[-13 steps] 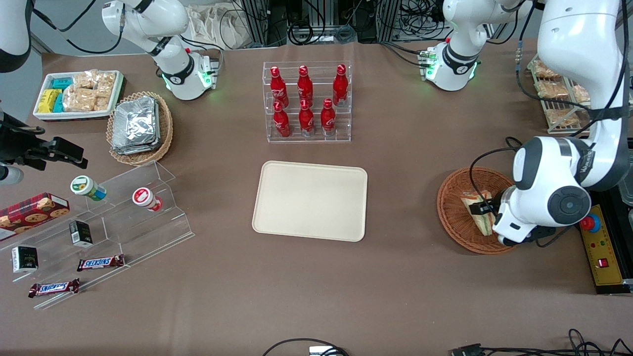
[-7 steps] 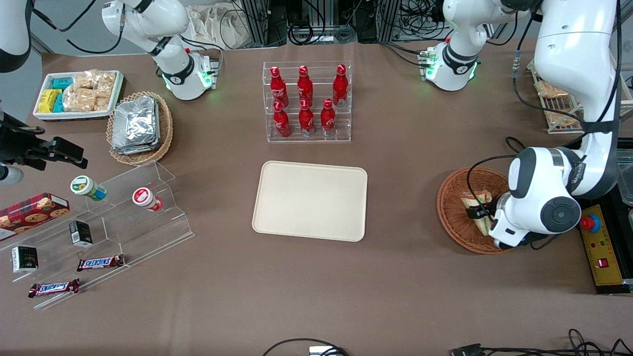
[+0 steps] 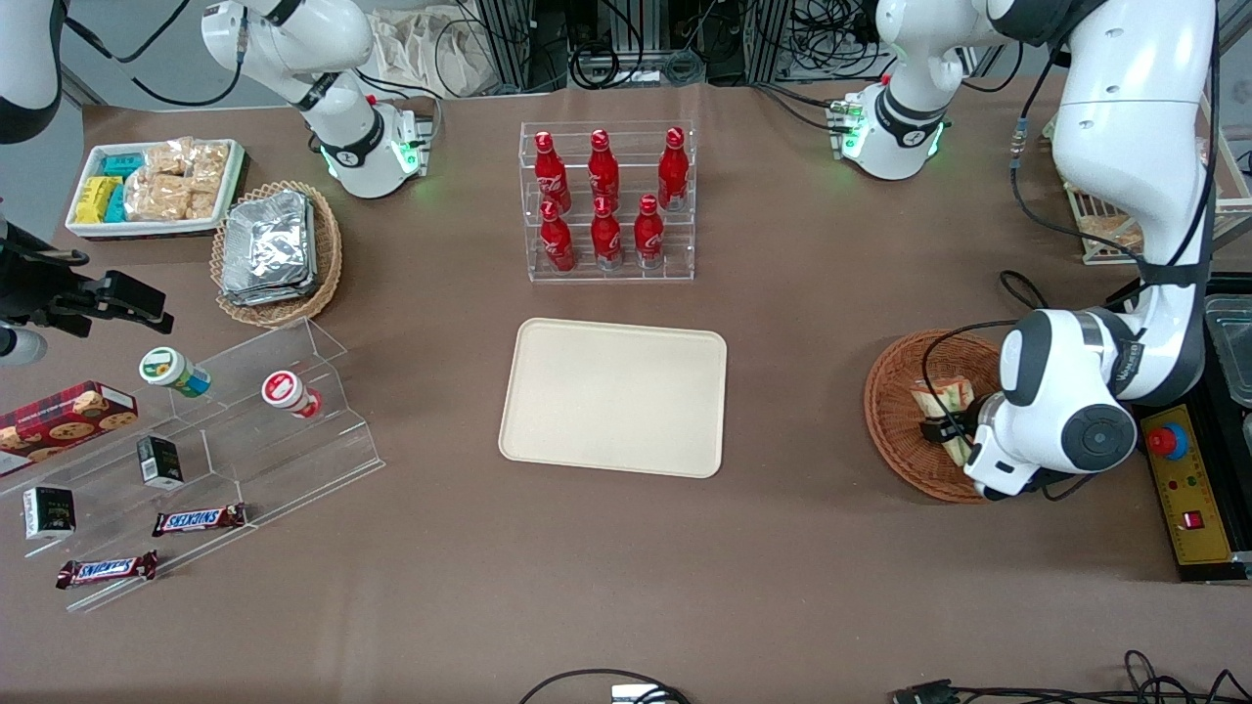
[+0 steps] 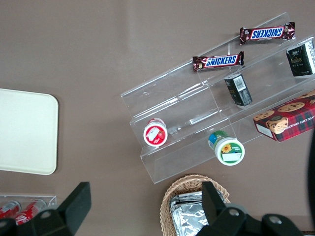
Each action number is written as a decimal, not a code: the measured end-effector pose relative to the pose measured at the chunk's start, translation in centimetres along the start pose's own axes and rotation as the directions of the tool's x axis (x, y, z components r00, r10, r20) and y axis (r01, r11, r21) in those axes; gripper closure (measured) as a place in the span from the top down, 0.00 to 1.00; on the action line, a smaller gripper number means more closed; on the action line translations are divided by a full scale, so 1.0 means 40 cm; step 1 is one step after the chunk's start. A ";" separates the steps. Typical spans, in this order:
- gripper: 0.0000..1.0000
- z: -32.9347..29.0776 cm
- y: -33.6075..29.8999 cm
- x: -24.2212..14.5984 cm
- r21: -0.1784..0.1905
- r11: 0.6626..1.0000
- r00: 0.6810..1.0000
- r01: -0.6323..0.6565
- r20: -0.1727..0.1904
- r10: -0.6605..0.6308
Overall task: Place sandwich from basket to tray
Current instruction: 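Close the left gripper on the sandwich and lift it, then carry the held sandwich with the left gripper over the cream tray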
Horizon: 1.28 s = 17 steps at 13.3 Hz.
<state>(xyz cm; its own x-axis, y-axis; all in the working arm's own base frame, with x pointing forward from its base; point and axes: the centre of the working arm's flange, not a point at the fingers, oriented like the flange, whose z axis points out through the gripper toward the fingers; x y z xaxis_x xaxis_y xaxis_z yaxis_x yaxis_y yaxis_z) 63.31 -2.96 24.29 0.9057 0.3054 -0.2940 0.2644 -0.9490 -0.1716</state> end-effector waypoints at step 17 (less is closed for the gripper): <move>0.20 -0.080 -0.006 -0.044 -0.018 0.989 0.984 -0.149 -0.097 0.147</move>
<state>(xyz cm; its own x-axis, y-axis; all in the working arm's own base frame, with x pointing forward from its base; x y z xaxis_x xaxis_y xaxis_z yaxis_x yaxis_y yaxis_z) 62.72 -3.54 27.88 0.9626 0.1537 -0.2231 0.1320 -0.9852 -0.1090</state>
